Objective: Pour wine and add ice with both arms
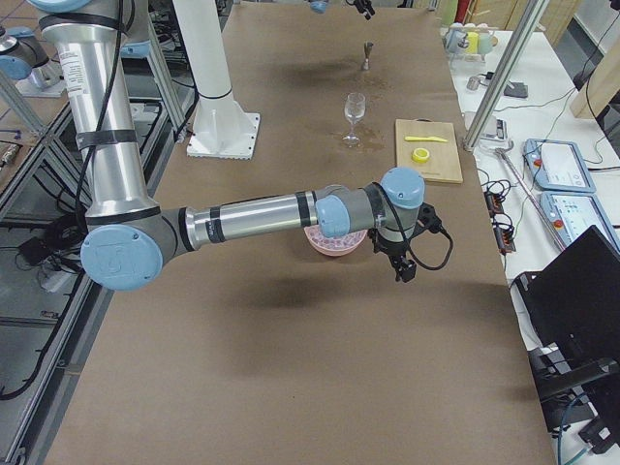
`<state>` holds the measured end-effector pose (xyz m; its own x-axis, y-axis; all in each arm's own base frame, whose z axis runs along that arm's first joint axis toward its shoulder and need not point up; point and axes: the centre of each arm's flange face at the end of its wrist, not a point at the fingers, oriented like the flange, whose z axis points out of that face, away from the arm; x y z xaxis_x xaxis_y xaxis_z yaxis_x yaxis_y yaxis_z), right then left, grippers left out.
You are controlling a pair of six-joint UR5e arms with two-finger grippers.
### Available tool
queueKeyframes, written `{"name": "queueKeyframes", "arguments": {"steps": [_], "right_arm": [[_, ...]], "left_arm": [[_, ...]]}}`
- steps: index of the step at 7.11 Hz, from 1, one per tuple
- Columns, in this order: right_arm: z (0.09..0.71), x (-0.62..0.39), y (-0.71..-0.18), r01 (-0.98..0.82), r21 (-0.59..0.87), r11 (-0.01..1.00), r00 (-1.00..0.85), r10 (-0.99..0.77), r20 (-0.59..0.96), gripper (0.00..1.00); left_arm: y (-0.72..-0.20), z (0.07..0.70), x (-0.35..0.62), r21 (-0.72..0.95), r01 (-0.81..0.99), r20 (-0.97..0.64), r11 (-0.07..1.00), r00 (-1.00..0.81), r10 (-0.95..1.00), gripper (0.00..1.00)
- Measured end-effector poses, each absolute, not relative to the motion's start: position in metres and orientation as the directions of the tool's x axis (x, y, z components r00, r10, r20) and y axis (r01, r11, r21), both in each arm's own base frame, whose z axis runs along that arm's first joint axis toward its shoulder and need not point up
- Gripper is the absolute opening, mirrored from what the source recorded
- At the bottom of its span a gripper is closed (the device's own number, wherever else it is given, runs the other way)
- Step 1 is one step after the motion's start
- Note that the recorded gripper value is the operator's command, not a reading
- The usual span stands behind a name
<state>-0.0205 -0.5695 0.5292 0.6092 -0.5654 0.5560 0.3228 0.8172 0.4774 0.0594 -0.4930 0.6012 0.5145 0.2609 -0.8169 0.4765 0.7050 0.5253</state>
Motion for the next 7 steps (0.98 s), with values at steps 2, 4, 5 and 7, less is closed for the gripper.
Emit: {"name": "queueKeyframes", "arguments": {"steps": [2, 4, 5, 7], "right_arm": [[0.478, -0.053, -0.565, 0.292, 0.5, 0.815, 0.6, -0.563, 0.568, 1.0], [0.433, -0.102, -0.545, 0.245, 0.471, 0.848, 0.594, -0.515, 0.618, 1.0], [0.415, -0.127, -0.53, 0.257, 0.477, 0.84, 0.584, -0.528, 0.616, 1.0], [0.403, -0.174, -0.491, 0.261, 0.431, 0.864, 0.572, -0.498, 0.652, 1.0]], "left_arm": [[-0.497, 0.594, 0.042, 0.448, 0.441, -0.845, 0.778, 0.494, 0.206, 0.98], [-0.497, 0.591, 0.021, 0.301, 0.367, -0.895, 0.88, 0.428, 0.128, 0.98], [-0.499, 0.595, 0.017, 0.273, 0.336, -0.895, 0.901, 0.433, 0.109, 0.98], [-0.512, 0.609, 0.015, 0.204, 0.293, -0.866, 0.934, 0.5, 0.033, 0.98]]}}
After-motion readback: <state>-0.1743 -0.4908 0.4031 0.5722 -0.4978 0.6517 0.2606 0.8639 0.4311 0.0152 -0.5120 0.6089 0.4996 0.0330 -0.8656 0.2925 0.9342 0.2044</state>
